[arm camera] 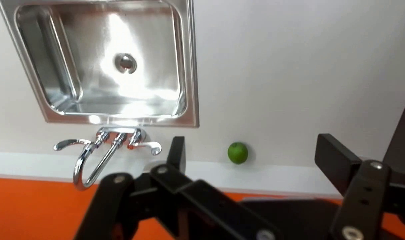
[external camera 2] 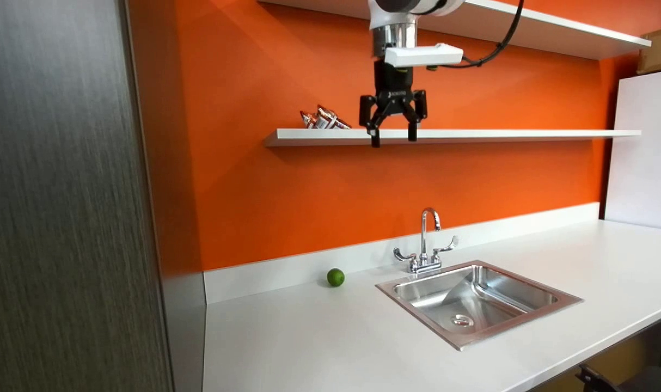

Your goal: Put the orange packet on the bottom shelf.

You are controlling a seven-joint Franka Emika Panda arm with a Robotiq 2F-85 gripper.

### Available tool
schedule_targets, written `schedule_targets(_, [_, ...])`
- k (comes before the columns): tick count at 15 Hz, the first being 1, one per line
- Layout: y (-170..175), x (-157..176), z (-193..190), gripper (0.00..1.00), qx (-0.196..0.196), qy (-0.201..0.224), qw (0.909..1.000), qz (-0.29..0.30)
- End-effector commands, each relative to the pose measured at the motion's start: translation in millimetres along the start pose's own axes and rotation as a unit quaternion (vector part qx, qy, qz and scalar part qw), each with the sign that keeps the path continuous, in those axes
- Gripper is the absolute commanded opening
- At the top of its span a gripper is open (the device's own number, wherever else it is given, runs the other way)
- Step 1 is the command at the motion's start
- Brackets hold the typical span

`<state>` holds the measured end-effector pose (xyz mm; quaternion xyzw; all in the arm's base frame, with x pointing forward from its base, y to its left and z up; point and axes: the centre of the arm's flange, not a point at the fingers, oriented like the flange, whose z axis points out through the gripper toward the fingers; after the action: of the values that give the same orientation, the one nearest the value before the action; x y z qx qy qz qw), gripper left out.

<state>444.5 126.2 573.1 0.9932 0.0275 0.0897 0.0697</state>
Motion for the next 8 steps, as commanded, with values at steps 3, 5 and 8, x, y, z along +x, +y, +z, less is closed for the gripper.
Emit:
schedule_targets(3, [21, -58, 85, 1.0, 0.031, -0.048, 0.9948, -0.085])
schedule_targets(5, [25, -72, 113, 1.0, 0.032, -0.053, 0.9924, -0.107])
schedule_targets(8, [18, -63, 123, 1.0, 0.025, -0.068, 0.9921, -0.103])
